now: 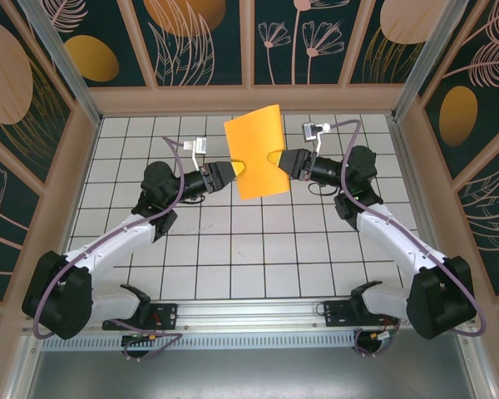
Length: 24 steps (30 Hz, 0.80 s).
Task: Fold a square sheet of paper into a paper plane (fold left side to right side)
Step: Place a square sheet of paper at the center of the table.
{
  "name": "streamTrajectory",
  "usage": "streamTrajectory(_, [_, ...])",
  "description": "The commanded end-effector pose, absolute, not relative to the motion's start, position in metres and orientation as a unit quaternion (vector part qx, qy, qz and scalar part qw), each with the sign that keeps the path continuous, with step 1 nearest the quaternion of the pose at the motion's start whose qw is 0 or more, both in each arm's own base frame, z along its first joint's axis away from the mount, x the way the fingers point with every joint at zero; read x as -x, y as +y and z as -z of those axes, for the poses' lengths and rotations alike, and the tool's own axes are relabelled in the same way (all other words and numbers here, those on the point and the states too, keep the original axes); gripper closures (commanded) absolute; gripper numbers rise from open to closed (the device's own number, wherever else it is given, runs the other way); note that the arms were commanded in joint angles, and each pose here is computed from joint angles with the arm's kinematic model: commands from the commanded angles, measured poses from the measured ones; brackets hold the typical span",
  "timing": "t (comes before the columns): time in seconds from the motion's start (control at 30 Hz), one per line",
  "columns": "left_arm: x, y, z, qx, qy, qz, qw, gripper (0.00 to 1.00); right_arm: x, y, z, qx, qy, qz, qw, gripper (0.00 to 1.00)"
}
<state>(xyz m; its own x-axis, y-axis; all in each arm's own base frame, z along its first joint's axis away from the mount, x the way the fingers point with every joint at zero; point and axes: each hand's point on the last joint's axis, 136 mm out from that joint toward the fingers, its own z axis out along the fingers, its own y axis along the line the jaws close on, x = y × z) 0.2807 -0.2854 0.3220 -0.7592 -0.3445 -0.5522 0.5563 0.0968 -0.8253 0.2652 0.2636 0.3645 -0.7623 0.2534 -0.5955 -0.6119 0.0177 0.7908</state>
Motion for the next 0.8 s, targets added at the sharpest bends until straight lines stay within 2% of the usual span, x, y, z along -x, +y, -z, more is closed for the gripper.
streamTrajectory(0.0, [-0.279, -0.286, -0.323, -0.088, 0.654, 0.667, 0.345, 0.86, -0.267, 0.258, -0.367, 0.137, 0.646, -0.67, 0.338, 0.68])
streamTrajectory(0.07, [-0.282, -0.286, -0.316, -0.083, 0.661, 0.662, 0.343, 1.0, -0.27, 0.255, -0.359, 0.126, 0.658, -0.661, 0.338, 0.64])
streamTrajectory(0.13, [-0.284, -0.286, -0.307, -0.076, 0.672, 0.654, 0.339, 1.0, -0.275, 0.251, -0.347, 0.113, 0.678, -0.644, 0.336, 0.61])
streamTrajectory(0.27, [-0.292, -0.284, -0.271, -0.059, 0.718, 0.611, 0.329, 1.0, -0.295, 0.231, -0.305, 0.052, 0.749, -0.567, 0.34, 0.4])
streamTrajectory(0.4, [-0.294, -0.285, -0.217, -0.052, 0.771, 0.566, 0.286, 1.0, -0.312, 0.204, -0.252, -0.003, 0.828, -0.452, 0.333, 0.26])
streamTrajectory(0.57, [-0.295, -0.283, -0.139, -0.048, 0.835, 0.501, 0.223, 1.0, -0.315, 0.184, -0.198, -0.028, 0.883, -0.36, 0.298, 0.25])
streamTrajectory(0.77, [-0.308, -0.27, -0.07, -0.057, 0.896, 0.395, 0.192, 1.0, -0.313, 0.185, -0.156, -0.036, 0.901, -0.348, 0.255, 0.26])
